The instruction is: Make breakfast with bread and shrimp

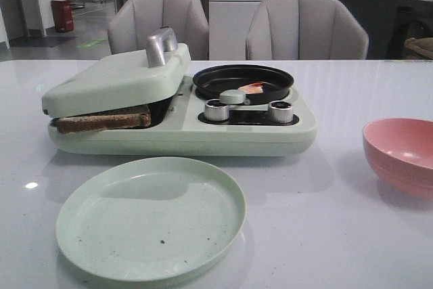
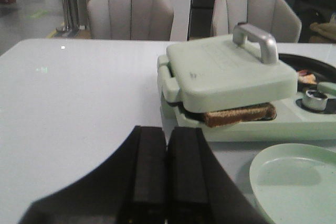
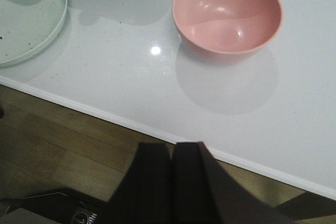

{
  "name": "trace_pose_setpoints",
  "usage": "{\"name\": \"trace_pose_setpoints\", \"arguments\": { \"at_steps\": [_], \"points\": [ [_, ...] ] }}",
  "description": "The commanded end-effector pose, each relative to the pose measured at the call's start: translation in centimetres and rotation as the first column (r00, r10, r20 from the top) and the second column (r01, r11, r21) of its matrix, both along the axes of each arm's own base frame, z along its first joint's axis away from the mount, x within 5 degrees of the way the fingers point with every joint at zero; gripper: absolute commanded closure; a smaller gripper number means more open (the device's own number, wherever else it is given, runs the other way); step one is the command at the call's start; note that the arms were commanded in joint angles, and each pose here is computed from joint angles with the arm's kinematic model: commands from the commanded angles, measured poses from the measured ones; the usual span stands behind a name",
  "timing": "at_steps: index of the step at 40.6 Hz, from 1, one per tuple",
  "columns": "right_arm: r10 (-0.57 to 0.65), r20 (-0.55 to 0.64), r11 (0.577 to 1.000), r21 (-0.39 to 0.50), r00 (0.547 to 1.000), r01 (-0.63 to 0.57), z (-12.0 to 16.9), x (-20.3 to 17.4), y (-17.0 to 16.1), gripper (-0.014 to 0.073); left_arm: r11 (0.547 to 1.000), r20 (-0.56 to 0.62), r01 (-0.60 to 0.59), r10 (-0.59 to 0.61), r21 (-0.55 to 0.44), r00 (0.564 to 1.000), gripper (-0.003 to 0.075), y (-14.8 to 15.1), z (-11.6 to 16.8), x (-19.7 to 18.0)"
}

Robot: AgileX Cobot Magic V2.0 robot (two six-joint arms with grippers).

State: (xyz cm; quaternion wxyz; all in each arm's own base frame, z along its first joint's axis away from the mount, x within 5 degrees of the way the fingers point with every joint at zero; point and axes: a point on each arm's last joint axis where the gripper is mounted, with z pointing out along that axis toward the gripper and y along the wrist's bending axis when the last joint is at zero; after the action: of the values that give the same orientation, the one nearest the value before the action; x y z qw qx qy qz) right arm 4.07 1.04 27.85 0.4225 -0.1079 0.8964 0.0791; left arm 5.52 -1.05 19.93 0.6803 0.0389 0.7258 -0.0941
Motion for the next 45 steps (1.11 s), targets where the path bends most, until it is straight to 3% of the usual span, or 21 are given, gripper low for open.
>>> {"name": "trace_pose_setpoints", "arguments": {
  "at_steps": [1,17,33,45],
  "points": [
    [0.0,0.084,1.0,0.021,0.996,-0.002,1.23,0.41,0.1,0.0559,1.0,0.088,0.001,0.001,-0.012,0.996,0.0619,-0.01,0.04,-0.03],
    [0.0,0.084,1.0,0.021,0.996,-0.002,1.23,0.41,0.1,0.0559,0.999,0.194,-0.003,-0.004,0.037,0.981,0.0619,-0.02,0.92,-0.1],
    [0.0,0.084,1.0,0.021,0.996,-0.002,1.23,0.41,0.1,0.0559,1.0,0.195,-0.009,0.005,0.017,0.981,0.0619,0.03,0.95,-0.09],
    [0.0,0.084,1.0,0.021,0.996,-0.002,1.23,0.41,0.1,0.0559,0.996,0.195,-0.093,0.088,0.017,0.977,0.0619,0.49,0.95,-0.03]
  ]
}}
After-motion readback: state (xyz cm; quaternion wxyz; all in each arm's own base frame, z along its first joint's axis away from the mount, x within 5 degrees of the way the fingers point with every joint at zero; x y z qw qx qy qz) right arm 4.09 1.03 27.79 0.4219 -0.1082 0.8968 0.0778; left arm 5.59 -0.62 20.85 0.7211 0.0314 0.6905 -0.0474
